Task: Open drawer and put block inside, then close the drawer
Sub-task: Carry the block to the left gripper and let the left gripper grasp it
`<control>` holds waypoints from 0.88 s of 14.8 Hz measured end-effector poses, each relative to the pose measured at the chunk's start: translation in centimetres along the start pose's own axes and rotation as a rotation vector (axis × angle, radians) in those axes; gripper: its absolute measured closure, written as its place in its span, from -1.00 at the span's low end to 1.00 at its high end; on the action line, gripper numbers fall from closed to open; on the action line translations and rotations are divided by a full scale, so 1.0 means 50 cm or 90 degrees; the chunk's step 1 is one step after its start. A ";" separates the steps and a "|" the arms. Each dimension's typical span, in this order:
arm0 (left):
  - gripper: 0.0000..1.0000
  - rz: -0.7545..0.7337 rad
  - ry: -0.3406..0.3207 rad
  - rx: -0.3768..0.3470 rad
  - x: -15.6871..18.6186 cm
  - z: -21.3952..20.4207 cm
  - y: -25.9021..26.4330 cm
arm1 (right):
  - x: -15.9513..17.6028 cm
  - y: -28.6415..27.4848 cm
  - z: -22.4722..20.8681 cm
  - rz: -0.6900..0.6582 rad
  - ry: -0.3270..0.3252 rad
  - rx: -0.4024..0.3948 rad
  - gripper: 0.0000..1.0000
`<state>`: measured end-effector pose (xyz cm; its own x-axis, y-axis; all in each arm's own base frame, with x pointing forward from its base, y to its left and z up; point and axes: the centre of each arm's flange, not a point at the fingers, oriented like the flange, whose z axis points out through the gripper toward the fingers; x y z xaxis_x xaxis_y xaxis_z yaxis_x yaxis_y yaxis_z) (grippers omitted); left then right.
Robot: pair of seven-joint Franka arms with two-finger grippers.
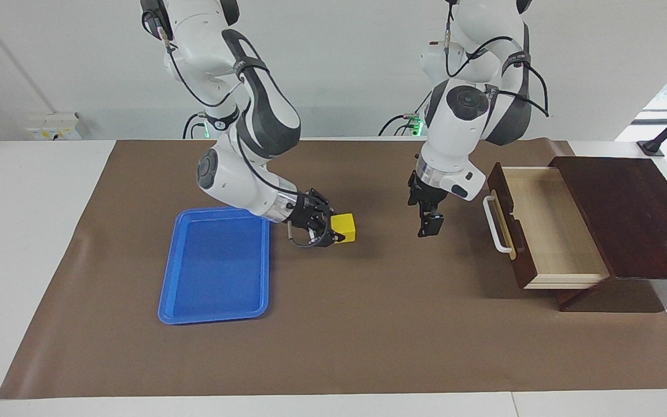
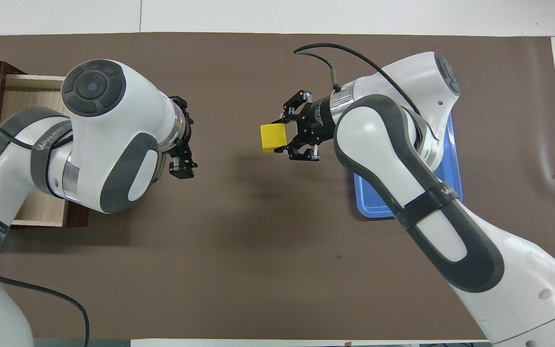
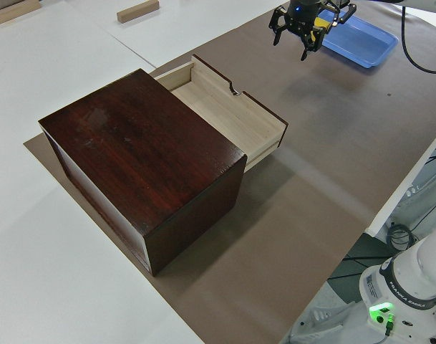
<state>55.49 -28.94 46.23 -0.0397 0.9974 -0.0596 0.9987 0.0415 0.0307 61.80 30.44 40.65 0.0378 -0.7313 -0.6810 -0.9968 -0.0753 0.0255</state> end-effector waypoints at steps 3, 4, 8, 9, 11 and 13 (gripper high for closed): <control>-1.00 -0.019 0.002 0.011 -0.096 0.024 -0.038 | -0.038 0.015 0.036 0.019 0.003 0.006 -0.10; -1.00 -0.025 0.002 0.014 -0.122 0.038 -0.039 | -0.047 0.018 0.045 0.022 0.003 0.007 -0.10; -1.00 -0.048 0.001 0.015 -0.136 0.064 -0.011 | -0.050 0.021 0.052 0.024 0.004 0.007 -0.10; -1.00 -0.051 -0.002 0.009 -0.133 0.060 -0.005 | -0.048 0.020 0.051 0.025 0.005 0.008 -0.10; -1.00 -0.050 -0.008 0.000 -0.136 0.052 -0.001 | -0.048 0.019 0.050 0.025 0.005 0.008 -0.10; -1.00 -0.048 -0.010 -0.002 -0.140 0.050 -0.002 | -0.047 0.019 0.050 0.025 0.005 0.008 -0.10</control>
<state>55.74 -36.08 44.16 -0.1147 0.9904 -0.0768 0.9927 0.1171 0.0284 60.58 33.78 40.46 -0.0014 -0.7389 -0.6738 -0.9984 -0.0373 0.0430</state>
